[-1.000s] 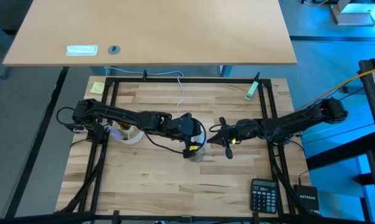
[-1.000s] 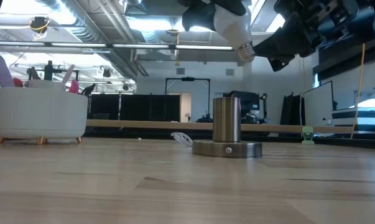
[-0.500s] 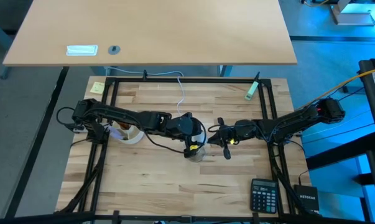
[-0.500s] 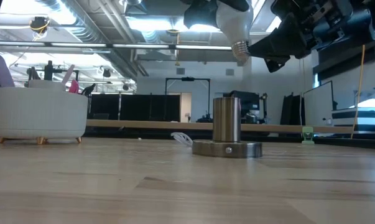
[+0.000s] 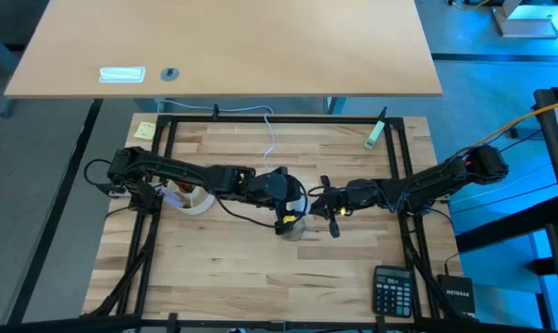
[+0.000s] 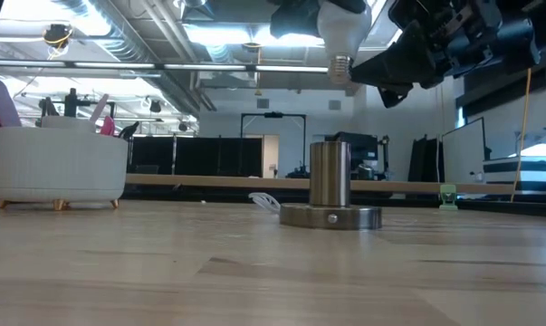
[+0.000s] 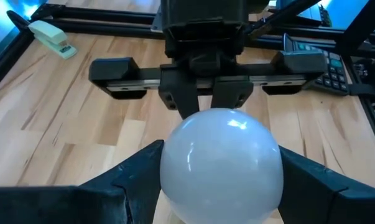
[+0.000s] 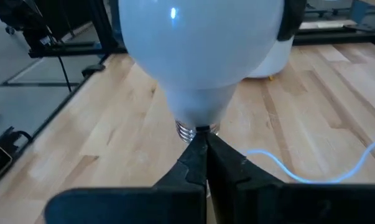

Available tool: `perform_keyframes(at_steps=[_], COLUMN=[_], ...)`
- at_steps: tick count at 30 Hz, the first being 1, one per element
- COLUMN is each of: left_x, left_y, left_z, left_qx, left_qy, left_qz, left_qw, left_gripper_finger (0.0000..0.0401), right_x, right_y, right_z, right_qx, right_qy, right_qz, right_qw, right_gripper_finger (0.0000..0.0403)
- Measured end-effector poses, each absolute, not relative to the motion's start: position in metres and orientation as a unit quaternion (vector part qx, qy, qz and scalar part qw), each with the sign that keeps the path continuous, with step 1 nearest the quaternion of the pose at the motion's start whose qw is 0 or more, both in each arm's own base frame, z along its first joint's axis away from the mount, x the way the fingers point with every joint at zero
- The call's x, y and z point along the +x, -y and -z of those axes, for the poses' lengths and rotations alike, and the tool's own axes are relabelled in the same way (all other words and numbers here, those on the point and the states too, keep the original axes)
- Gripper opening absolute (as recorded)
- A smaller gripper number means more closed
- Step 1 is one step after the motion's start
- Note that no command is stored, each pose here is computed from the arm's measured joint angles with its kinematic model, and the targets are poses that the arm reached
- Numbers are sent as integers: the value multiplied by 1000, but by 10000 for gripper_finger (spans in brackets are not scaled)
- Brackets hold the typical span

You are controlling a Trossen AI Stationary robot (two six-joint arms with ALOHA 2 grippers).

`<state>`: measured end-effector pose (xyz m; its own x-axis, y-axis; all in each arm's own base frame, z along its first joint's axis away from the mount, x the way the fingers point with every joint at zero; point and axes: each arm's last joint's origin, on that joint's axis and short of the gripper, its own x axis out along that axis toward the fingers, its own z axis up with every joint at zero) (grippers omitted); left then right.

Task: Screw lightbulb
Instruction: Insert the lightbulb into the lamp

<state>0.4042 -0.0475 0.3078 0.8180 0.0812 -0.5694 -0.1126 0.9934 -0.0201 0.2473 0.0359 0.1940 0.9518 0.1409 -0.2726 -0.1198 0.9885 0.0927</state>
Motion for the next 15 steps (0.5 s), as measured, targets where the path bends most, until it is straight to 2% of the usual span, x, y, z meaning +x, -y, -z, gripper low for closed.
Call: perform_keyframes(at_steps=[11,15], left_x=[392,389], left_y=[73,93], left_z=[-293,-274], left_qx=[-7,2], left_qy=[-345,-321], left_qz=[-75,-74], left_qw=[936,944], left_gripper_finger=[237,236], right_x=[204,196], right_y=[-30,-29], right_z=[-201,-187], right_qx=[39,56], right_qy=[-273,-264], right_qz=[-58,-55], right_qw=[959,961], right_gripper_finger=[7,4])
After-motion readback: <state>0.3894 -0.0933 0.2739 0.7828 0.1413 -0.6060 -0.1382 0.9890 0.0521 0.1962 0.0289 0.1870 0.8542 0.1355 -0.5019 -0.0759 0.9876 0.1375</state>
